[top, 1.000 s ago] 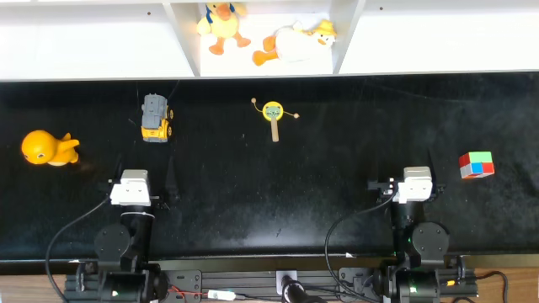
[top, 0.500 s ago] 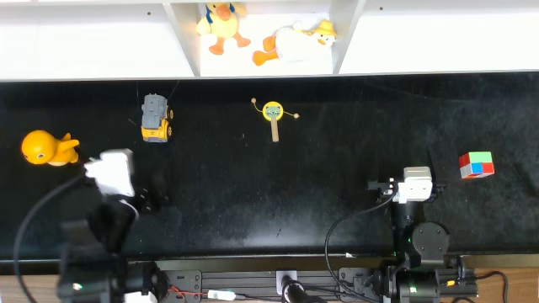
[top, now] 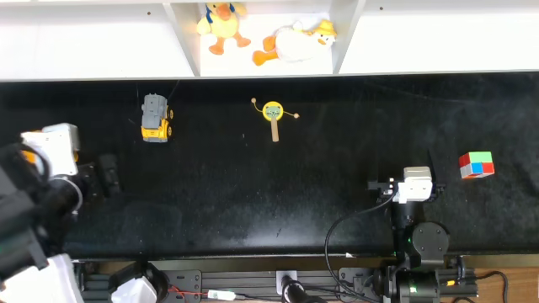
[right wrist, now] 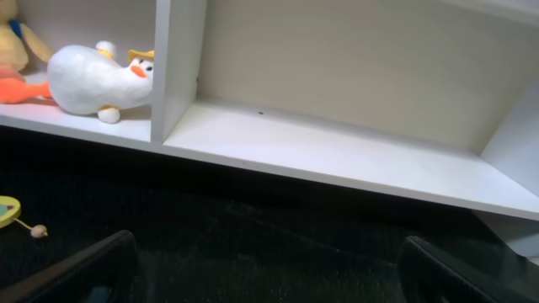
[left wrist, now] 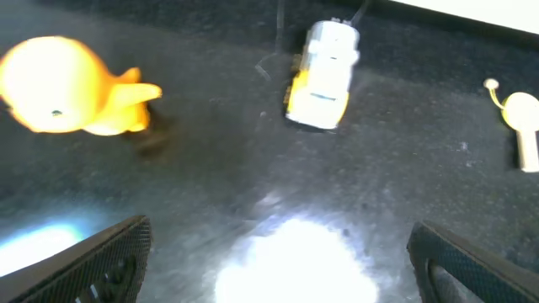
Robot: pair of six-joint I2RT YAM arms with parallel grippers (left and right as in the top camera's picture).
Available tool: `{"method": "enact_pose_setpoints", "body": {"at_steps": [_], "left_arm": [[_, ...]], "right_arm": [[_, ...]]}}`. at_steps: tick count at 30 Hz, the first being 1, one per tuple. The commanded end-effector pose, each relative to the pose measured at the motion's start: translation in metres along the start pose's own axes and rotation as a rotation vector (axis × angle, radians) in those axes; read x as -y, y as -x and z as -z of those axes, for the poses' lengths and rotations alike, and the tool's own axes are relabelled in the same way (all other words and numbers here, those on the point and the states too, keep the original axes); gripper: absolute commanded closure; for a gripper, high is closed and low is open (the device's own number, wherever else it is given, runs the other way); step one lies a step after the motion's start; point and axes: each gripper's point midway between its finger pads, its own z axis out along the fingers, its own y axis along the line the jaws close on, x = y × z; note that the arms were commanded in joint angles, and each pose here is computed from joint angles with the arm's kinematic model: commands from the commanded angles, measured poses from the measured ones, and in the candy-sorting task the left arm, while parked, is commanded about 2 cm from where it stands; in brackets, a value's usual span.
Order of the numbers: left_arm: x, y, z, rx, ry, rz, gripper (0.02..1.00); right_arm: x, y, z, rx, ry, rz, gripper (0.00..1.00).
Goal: Store Toys
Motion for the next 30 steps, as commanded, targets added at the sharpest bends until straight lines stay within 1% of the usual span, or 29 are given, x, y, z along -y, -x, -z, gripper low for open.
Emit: {"method": "enact_pose_setpoints", "body": {"at_steps": [1, 3, 6, 8, 9, 11, 14, 15, 16, 18, 24, 30], "left_arm": [[-0.015, 0.012, 0.008, 0.047, -0.018, 0.023, 0.023], [-0.02, 0.017, 0.01, 0.076, -0.035, 0.057, 0.023], [-0.019, 0.028, 0.014, 0.139, -0.07, 0.061, 0.023], [-0.027, 0.032, 0.014, 0.152, -0.051, 0.071, 0.025], [-0.034, 0.032, 0.013, 0.155, -0.027, 0.081, 0.023], [-0.058, 0.029, 0.013, 0.137, 0.072, 0.106, 0.02], [-0.093, 0.017, 0.009, 0.058, 0.234, 0.132, 0.02], [-0.103, 0.014, 0.007, 0.028, 0.277, 0.111, 0.02], [-0.107, 0.013, 0.004, 0.01, 0.292, 0.077, 0.023], [-0.113, 0.016, -0.002, 0.003, 0.295, 0.018, 0.02], [-0.137, 0.028, -0.032, 0.045, 0.318, -0.023, 0.02], [-0.149, 0.016, -0.069, -0.002, 0.287, -0.02, 0.02]], "right_arm": [[0.0, -0.004, 0.0, -0.002, 0.001, -0.007, 0.005], [0.0, -0.004, 0.0, -0.002, 0.001, -0.007, 0.007], [0.0, -0.004, 0.0, -0.002, 0.001, -0.007, 0.005], [0.0, -0.004, 0.0, -0.002, 0.001, -0.007, 0.005], [0.0, -0.004, 0.0, -0.002, 0.001, -0.007, 0.005], [0.0, -0.004, 0.0, -0.002, 0.001, -0.007, 0.005], [0.0, -0.004, 0.0, -0.002, 0.001, -0.007, 0.005], [0.0, -0.004, 0.0, -0.002, 0.001, -0.007, 0.007], [0.0, -0.004, 0.0, -0.002, 0.001, -0.007, 0.005], [0.0, -0.004, 0.0, -0.002, 0.001, -0.007, 0.005], [0.0, -0.004, 0.0, -0.002, 0.001, -0.007, 0.005], [0.0, -0.004, 0.0, -0.002, 0.001, -0.007, 0.007]]}}
